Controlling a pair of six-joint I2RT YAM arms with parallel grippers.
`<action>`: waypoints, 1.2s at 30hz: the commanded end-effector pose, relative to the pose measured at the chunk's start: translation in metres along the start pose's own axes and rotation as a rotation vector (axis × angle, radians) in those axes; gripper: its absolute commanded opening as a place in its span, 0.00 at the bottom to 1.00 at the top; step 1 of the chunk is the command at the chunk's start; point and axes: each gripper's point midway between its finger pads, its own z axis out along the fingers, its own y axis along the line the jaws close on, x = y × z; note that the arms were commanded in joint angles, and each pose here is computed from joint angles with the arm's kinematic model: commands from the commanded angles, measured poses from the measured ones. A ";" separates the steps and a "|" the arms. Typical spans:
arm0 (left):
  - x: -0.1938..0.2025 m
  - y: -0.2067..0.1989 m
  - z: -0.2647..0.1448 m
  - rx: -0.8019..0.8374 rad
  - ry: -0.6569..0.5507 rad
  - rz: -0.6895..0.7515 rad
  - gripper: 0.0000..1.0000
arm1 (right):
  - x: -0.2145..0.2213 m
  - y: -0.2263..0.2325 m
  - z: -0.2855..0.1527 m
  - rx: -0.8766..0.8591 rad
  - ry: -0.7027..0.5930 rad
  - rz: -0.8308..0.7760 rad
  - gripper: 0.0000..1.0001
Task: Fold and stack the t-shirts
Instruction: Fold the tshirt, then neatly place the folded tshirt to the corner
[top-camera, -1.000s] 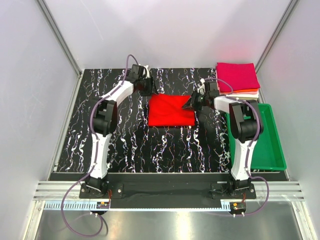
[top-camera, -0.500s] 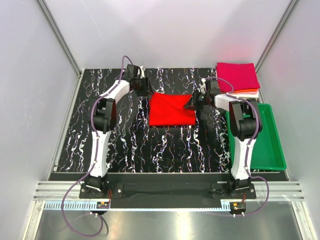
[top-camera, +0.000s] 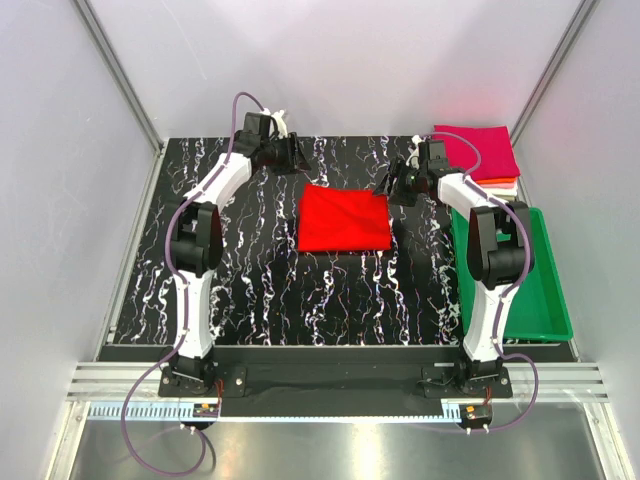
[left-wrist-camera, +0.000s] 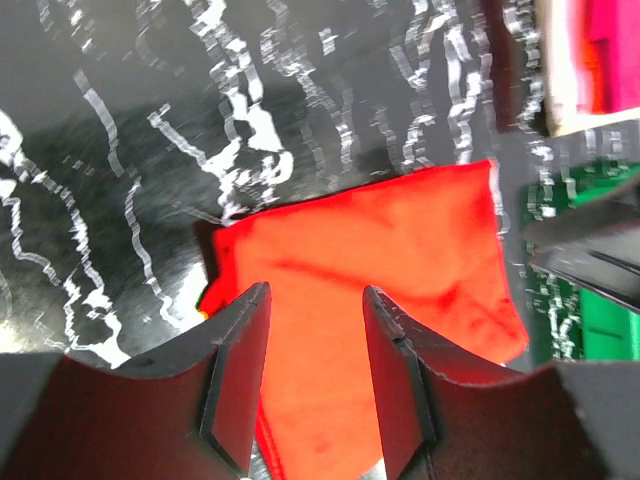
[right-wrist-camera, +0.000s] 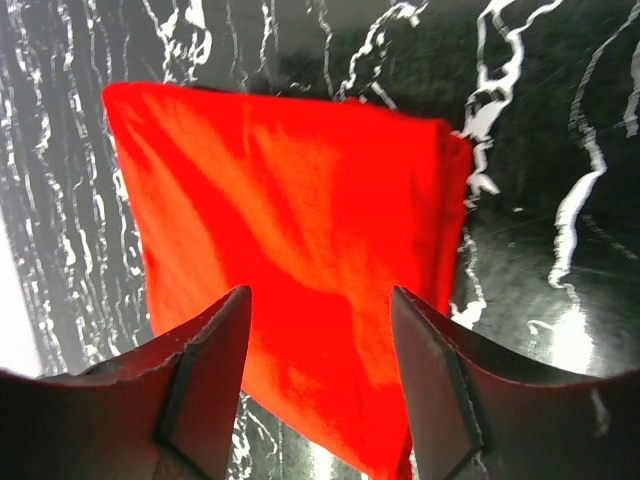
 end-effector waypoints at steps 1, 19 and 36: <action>-0.005 -0.020 -0.001 0.078 -0.027 0.036 0.46 | -0.014 -0.007 -0.003 0.056 -0.014 -0.038 0.66; 0.055 0.042 0.068 0.002 0.108 -0.048 0.45 | 0.002 -0.055 0.044 0.139 0.077 -0.118 0.69; -0.016 -0.013 -0.010 -0.010 -0.013 0.050 0.48 | 0.008 -0.056 0.054 0.101 0.112 -0.152 0.42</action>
